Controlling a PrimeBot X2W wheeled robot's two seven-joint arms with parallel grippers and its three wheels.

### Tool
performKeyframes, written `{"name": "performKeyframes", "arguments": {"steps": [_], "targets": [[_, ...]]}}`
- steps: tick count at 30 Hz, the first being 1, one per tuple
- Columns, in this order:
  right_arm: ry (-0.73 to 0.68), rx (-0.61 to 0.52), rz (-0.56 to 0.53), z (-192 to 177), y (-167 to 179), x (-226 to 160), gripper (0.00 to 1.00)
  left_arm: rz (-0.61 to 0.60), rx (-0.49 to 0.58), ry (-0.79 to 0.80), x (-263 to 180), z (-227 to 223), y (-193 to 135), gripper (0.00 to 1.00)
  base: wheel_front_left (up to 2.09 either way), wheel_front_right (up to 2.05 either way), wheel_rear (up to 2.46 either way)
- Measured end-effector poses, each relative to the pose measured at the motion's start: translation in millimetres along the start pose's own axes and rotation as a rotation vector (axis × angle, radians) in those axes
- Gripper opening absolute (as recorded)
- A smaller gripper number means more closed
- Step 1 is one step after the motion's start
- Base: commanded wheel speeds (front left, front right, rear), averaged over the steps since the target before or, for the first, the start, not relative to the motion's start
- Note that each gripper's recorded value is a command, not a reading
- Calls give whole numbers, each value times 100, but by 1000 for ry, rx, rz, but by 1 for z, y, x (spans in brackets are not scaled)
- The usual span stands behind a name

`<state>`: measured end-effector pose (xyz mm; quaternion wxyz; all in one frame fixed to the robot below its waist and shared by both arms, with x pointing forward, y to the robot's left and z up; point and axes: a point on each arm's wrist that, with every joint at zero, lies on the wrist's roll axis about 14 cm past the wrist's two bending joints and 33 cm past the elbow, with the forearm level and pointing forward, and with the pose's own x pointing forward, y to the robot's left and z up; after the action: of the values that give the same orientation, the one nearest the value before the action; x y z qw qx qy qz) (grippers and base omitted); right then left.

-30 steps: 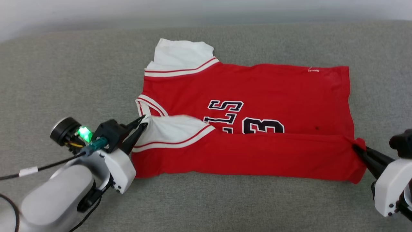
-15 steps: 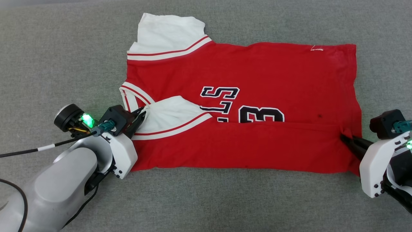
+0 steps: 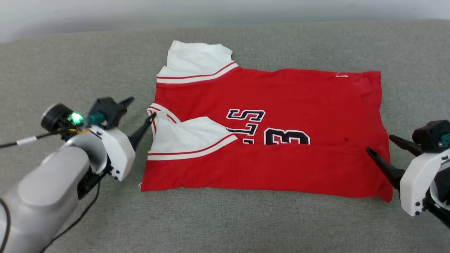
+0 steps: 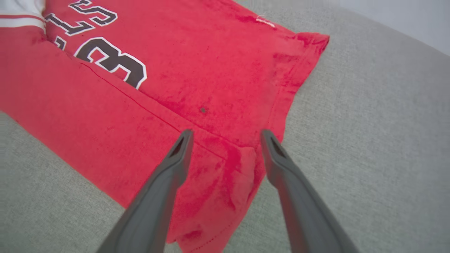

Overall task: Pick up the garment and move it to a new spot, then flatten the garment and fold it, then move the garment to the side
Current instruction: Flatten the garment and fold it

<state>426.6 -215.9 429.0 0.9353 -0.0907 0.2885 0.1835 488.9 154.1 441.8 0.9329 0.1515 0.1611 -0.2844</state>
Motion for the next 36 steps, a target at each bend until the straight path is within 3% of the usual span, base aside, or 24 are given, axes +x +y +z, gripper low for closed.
{"name": "performKeyframes", "arguments": {"steps": [5, 12, 16, 26, 36], "targets": [[-46, -4, -13, 12, 0, -14, 100, 21, 23, 43, -13, 34, 15, 100, 0, 0, 0], [-60, -3, -11, 15, 8, -21, 100, -20, -6, 253, -26, 47, 10, 100, 0, 0, 0], [-57, 2, -10, 14, 11, -23, 100, -86, -47, 421, -32, 33, -7, 100, 0, 0, 0], [-23, 22, -19, 2, 11, -28, 100, -242, -36, 814, -51, -22, -51, 100, 0, 0, 0], [24, 45, -9, -10, 13, -19, 100, -290, -30, 982, -51, -66, -65, 100, 0, 0, 0]]}}
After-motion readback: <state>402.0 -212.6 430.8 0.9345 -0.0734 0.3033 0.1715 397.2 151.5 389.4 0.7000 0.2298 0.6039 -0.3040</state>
